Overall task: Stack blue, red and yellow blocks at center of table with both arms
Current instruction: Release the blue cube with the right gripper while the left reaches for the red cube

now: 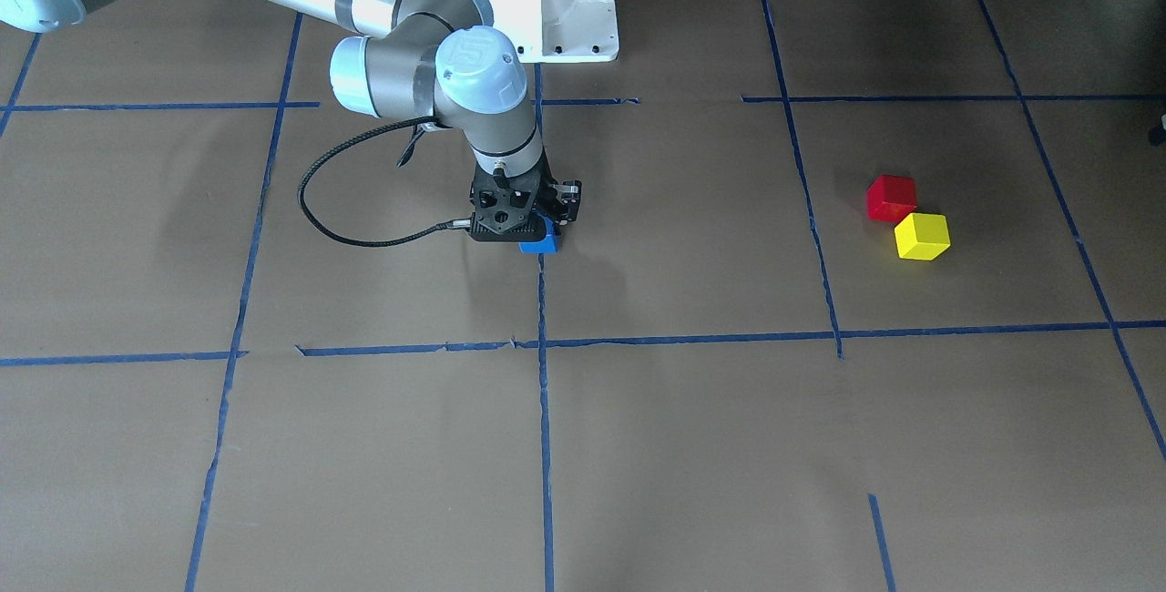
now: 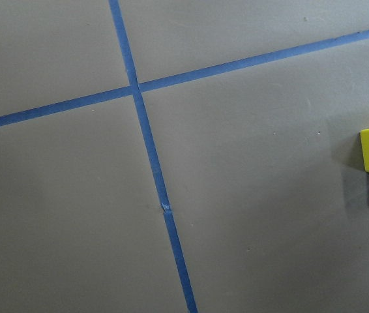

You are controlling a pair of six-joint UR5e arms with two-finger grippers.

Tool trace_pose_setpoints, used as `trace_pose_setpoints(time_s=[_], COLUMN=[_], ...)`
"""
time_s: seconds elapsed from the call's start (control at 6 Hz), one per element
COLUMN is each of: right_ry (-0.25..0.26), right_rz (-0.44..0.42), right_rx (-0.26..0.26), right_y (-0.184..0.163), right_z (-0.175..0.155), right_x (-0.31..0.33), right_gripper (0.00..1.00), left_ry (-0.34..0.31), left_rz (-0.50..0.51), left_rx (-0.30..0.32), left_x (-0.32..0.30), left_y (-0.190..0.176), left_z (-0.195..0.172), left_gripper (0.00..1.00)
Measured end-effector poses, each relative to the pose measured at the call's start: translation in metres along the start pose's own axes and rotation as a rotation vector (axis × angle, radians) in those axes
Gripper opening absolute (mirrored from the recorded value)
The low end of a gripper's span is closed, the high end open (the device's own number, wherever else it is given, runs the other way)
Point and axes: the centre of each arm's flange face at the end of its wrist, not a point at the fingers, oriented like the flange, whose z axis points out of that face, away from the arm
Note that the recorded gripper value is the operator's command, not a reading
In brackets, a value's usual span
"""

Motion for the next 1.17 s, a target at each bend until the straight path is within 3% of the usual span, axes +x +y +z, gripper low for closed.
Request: trace_pose_setpoints(time_s=[0.33, 0.83, 1.17], right_ry=[-0.026, -0.044, -0.017], right_rz=[0.007, -0.016, -0.058], right_rx=[0.005, -0.040, -0.044], right_y=[0.002, 0.002, 0.001], right_z=[-0.046, -0.121, -0.124], right_x=[0.030, 0.187, 0.226], right_gripper=[1.00, 1.00, 1.00], left_ry=[0.020, 0.091, 0.024], left_rz=[-0.007, 0.004, -0.009], left_rx=[-0.002, 0.012, 0.003], left_x=[0.054, 0.170, 0.248], left_y=[-0.021, -0.036, -0.027], left_z=[0.022, 0.083, 0.126], left_gripper=[1.00, 1.00, 1.00])
